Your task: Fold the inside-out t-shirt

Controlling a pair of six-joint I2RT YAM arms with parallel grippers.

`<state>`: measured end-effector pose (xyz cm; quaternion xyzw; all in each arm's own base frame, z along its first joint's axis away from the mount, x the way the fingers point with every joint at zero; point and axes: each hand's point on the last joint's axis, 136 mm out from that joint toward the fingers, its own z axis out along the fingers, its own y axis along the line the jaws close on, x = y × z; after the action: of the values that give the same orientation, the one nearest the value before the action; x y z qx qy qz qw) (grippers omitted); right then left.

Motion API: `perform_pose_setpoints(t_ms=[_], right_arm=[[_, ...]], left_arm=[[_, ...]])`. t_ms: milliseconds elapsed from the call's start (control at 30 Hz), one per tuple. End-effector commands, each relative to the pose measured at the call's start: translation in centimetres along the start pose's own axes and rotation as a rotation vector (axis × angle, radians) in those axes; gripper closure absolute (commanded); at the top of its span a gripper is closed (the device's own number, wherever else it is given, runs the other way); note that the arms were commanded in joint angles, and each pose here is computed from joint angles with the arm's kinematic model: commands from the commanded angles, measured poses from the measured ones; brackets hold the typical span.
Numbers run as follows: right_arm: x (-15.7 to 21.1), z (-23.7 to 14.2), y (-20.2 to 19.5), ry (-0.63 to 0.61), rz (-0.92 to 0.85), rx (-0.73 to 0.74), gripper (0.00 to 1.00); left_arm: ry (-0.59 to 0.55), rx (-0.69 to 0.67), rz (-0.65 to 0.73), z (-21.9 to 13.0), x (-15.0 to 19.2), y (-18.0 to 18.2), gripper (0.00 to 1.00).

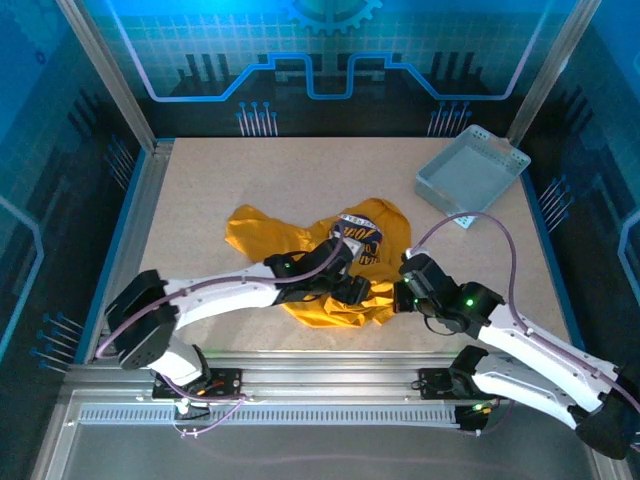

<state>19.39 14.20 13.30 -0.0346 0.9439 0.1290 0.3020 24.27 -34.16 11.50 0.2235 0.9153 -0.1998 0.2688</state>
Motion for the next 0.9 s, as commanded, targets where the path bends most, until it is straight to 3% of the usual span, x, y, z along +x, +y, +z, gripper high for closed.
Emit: perform_pose_setpoints(t_ms=[0, 100, 167, 200, 400, 533, 633, 733, 867], right_arm=[[-1.3, -1.3, 0.4, -0.043, -0.012, -0.024, 1.00], [-1.4, -1.2, -0.6, -0.052, -0.023, 0.028, 1.00], [-1.2, -0.3, -1.5, -0.032, -0.021, 0.073, 1.00], [-1.3, 0.1, -1.6, -0.026, -0.020, 0.081, 1.00], [-6.3, 3.4, -1.6, -0.074, 0.027, 0.077, 0.99], [-9.8, 6.2, -2.8, -0.054, 0.018, 0.153, 0.92], [-11.2, 7.4, -4.3, 0.001, 0.028, 0.227, 0.75], [-11.6, 5.6, -3.5, -0.025, -0.025, 0.235, 0.50], [-9.8, 2.3, -1.2, -0.022, -0.060, 0.169, 0.35]], left_arm=[[0.049, -0.043, 0.043, 1.1, 0.0, 0.1, 0.34], [0.054, -0.045, -0.043, 2.0, -0.4, 1.4, 0.77], [0.054, 0.001, -0.156, 2.1, -0.5, 2.8, 0.95], [0.038, 0.041, -0.196, 1.9, -0.8, 3.0, 0.99], [-0.047, 0.193, -0.318, 0.1, -2.0, 3.8, 1.00], [-0.066, 0.239, -0.346, -0.3, -2.3, 3.9, 1.00], [-0.060, 0.239, -0.353, -0.2, -2.1, 3.8, 1.00], [-0.047, 0.224, -0.369, 0.3, -1.8, 4.2, 1.00], [-0.041, 0.217, -0.385, 0.8, -1.5, 4.4, 1.00]])
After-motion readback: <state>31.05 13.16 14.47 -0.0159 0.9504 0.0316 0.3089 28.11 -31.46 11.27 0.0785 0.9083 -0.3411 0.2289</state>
